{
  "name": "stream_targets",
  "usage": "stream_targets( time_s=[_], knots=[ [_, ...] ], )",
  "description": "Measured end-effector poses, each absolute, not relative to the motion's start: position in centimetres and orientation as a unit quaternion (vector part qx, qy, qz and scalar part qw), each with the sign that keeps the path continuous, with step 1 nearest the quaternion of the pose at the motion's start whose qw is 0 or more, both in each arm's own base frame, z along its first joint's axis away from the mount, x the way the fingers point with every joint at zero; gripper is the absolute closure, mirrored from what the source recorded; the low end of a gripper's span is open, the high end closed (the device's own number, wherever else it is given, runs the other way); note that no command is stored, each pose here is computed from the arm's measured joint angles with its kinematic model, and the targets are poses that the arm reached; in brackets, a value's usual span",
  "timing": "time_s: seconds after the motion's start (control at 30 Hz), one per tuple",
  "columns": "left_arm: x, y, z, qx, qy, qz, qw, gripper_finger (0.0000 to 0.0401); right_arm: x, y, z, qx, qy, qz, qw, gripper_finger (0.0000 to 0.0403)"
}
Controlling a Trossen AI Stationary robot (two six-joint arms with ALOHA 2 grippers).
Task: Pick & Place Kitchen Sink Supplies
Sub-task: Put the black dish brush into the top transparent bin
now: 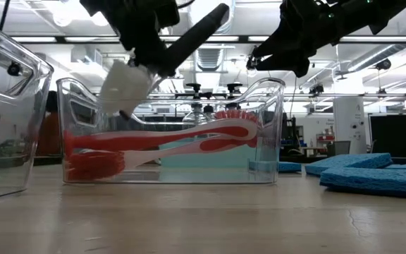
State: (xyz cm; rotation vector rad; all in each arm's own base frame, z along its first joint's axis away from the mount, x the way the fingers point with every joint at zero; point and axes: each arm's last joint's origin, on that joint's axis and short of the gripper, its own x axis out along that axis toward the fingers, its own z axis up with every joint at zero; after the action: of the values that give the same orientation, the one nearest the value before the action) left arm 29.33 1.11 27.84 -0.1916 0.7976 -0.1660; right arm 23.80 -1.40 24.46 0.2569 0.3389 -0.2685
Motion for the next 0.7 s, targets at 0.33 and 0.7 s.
stream_targets(
  time_s=[0.33,0.7],
  knots=[
    [31.6,-1.1,25.6,0.018,0.452,-0.118,0.884,0.0283,23.8,-1.4,24.5,0.125,0.168,-0.133,0.969,0.0179],
    [32.9,-2.2,22.3,0.094,0.542,-0.100,0.829,0.0282,23.8,-1.4,24.5,0.125,0.168,-0.133,0.969,0.0179]
  ],
)
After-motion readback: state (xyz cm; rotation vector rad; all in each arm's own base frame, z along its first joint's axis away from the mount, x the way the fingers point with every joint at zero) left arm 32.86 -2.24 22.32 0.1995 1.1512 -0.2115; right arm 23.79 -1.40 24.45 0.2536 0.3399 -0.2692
